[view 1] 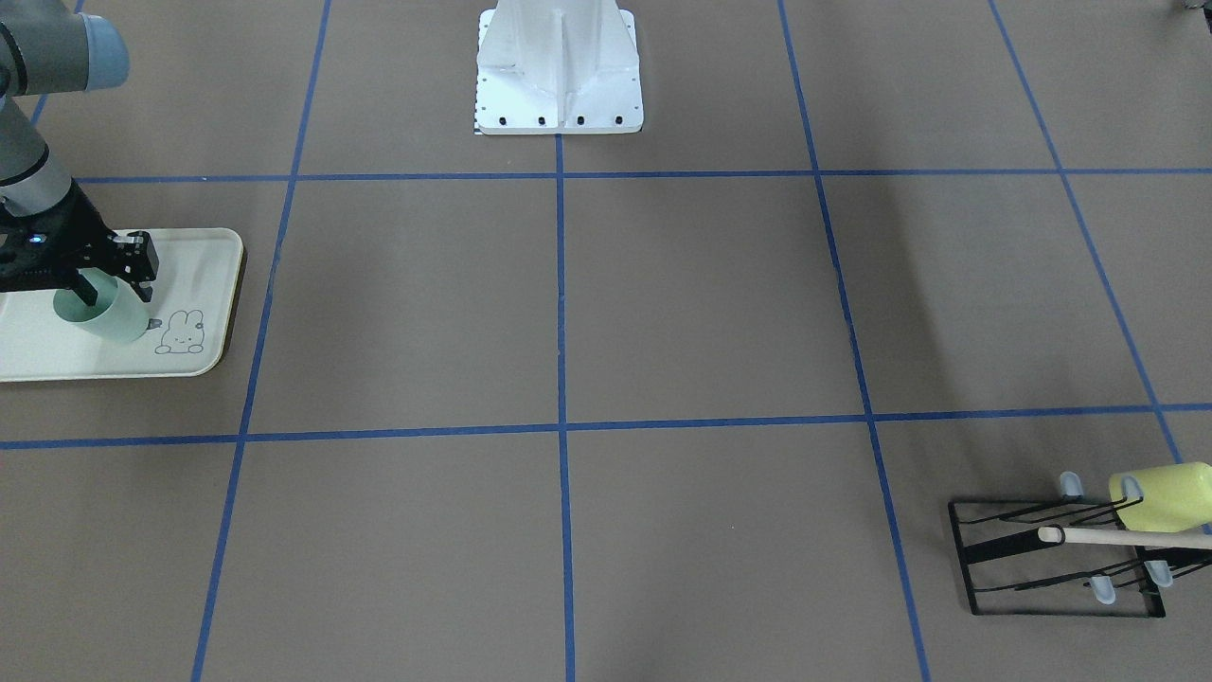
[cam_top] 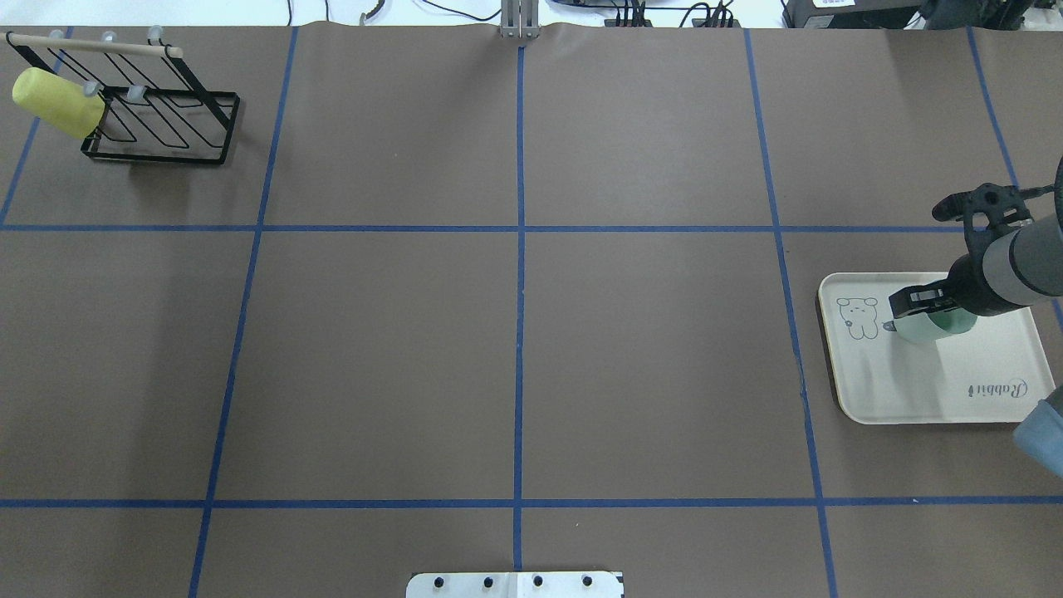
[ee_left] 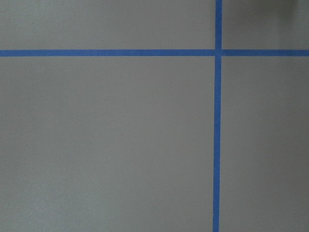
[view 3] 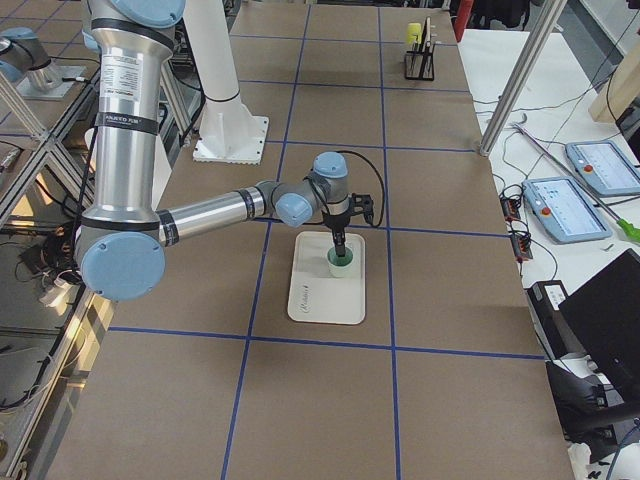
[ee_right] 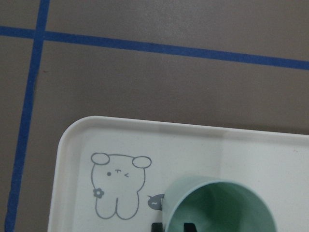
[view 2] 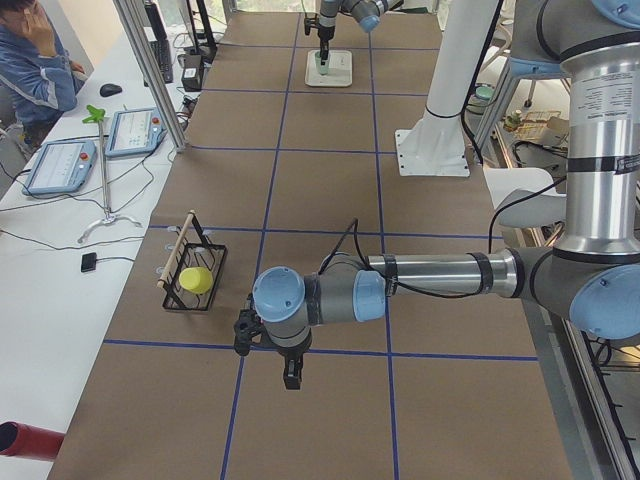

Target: Left arm grabs green cup and hands to right arm on tray

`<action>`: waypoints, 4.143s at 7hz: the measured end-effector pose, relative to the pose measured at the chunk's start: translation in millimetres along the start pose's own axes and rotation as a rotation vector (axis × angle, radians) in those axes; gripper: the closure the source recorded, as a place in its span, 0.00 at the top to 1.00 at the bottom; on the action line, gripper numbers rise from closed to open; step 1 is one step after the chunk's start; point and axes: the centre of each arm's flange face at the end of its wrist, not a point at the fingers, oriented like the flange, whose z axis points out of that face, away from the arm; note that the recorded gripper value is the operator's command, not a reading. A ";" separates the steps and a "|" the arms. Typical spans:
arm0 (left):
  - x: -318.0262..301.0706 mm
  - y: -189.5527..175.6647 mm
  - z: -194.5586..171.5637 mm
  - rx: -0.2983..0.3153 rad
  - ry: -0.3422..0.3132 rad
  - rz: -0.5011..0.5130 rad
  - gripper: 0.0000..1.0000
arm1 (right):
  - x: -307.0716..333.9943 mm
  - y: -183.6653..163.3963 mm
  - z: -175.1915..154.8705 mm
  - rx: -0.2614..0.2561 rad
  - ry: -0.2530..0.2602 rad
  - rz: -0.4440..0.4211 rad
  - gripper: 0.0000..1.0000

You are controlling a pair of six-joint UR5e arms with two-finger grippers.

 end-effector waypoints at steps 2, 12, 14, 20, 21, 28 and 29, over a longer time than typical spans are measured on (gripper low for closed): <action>-0.2 -0.1 0.2 -0.001 0.000 -0.001 1.00 | 0.2 -18.5 -29.8 0.006 -0.015 -0.001 1.00; -2.7 0.3 3.5 -0.007 -0.001 -0.002 1.00 | 292.0 46.1 -99.7 -0.208 0.075 -0.176 1.00; -2.6 0.3 3.5 -0.004 0.000 0.000 1.00 | 299.9 49.3 -92.9 -0.220 0.070 -0.158 1.00; 4.0 -5.6 -3.4 0.052 -0.007 0.056 1.00 | 294.1 39.2 -98.2 -0.201 0.068 -0.165 1.00; 5.4 -7.4 -4.4 0.066 -0.010 0.072 1.00 | 294.2 39.3 -98.0 -0.202 0.067 -0.164 1.00; 12.2 -10.9 -9.1 0.087 0.002 0.097 1.00 | 296.1 46.8 -92.2 -0.213 0.032 -0.151 1.00; 13.6 -11.5 -10.4 0.090 0.004 0.101 1.00 | 297.9 48.1 -90.1 -0.218 0.031 -0.150 1.00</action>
